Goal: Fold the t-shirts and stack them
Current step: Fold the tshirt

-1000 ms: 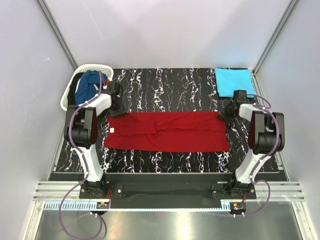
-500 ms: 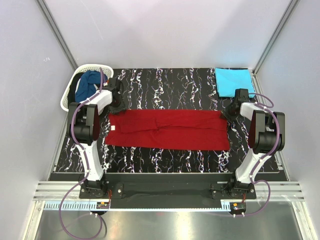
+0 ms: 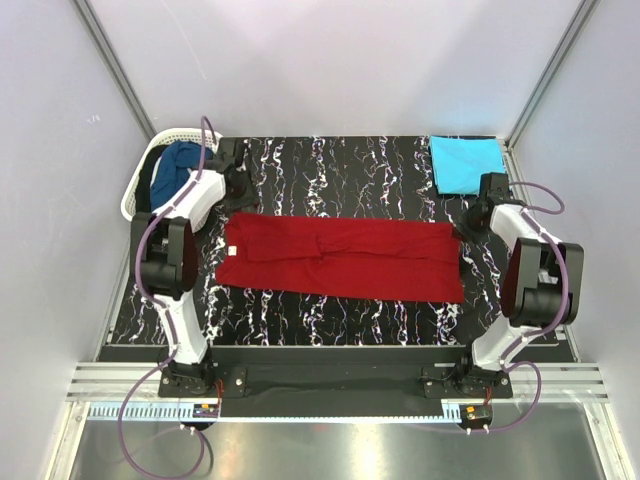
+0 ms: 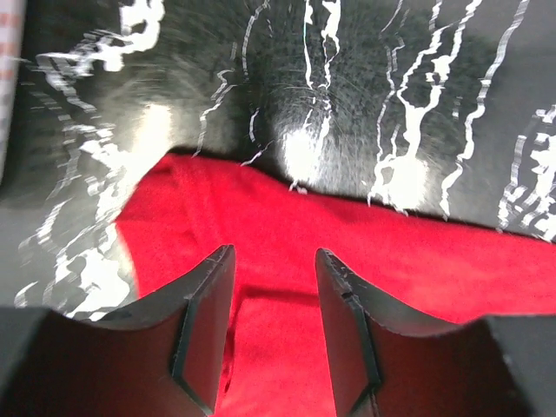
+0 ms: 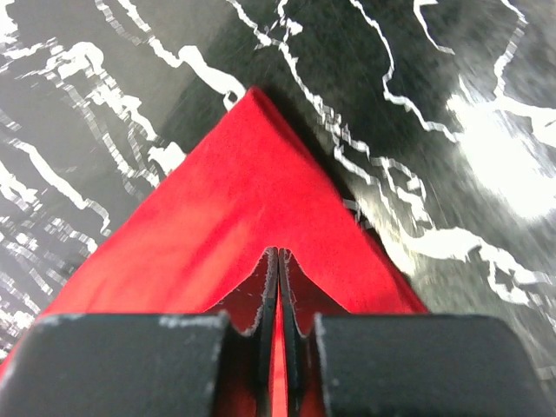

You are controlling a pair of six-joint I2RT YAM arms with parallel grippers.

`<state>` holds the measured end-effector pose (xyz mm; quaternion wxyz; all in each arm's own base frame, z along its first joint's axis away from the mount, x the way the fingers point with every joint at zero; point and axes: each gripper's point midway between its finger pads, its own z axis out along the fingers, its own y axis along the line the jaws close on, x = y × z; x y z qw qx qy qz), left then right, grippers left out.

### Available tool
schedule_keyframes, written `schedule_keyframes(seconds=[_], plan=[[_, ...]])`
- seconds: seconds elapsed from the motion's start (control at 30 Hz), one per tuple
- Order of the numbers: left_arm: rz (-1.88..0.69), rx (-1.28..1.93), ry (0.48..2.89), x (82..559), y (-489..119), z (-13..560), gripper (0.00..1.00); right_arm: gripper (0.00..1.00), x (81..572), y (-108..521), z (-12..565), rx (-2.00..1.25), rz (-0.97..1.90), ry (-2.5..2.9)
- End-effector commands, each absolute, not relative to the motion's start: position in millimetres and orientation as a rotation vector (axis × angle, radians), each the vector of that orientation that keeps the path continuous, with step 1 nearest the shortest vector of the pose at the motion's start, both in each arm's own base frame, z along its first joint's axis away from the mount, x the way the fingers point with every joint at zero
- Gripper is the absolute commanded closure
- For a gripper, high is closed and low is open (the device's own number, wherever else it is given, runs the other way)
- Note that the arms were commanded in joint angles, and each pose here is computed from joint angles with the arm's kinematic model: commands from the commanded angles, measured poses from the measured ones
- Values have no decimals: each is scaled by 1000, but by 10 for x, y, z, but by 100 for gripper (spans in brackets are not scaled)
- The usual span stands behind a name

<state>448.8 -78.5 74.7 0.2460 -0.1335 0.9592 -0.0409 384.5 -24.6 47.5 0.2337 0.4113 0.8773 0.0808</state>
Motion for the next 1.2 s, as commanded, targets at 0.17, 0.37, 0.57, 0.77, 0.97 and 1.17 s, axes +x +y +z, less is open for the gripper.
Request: schedule_keyframes(seconds=[0.17,0.37,0.57,0.77,0.97,1.17], plan=[[-199,-257,2514,4216,-1081,1331,51,91,3506,-155,731,1153,261,2407],[-176,-265,2627,3944,-1118,815,51,90,3376,-153,507,1151,231,2457],[-54,-314,2717,3852,-993,361,50,90,3368,-230,191,1129,161,2549],[52,-324,2759,3856,-886,101,50,91,3199,-421,-78,1160,0,2608],[91,-317,2753,3961,-855,62,50,91,3157,-533,-134,1167,-76,2610],[83,-316,2749,3994,-876,71,50,91,3172,-681,19,1183,-126,2536]])
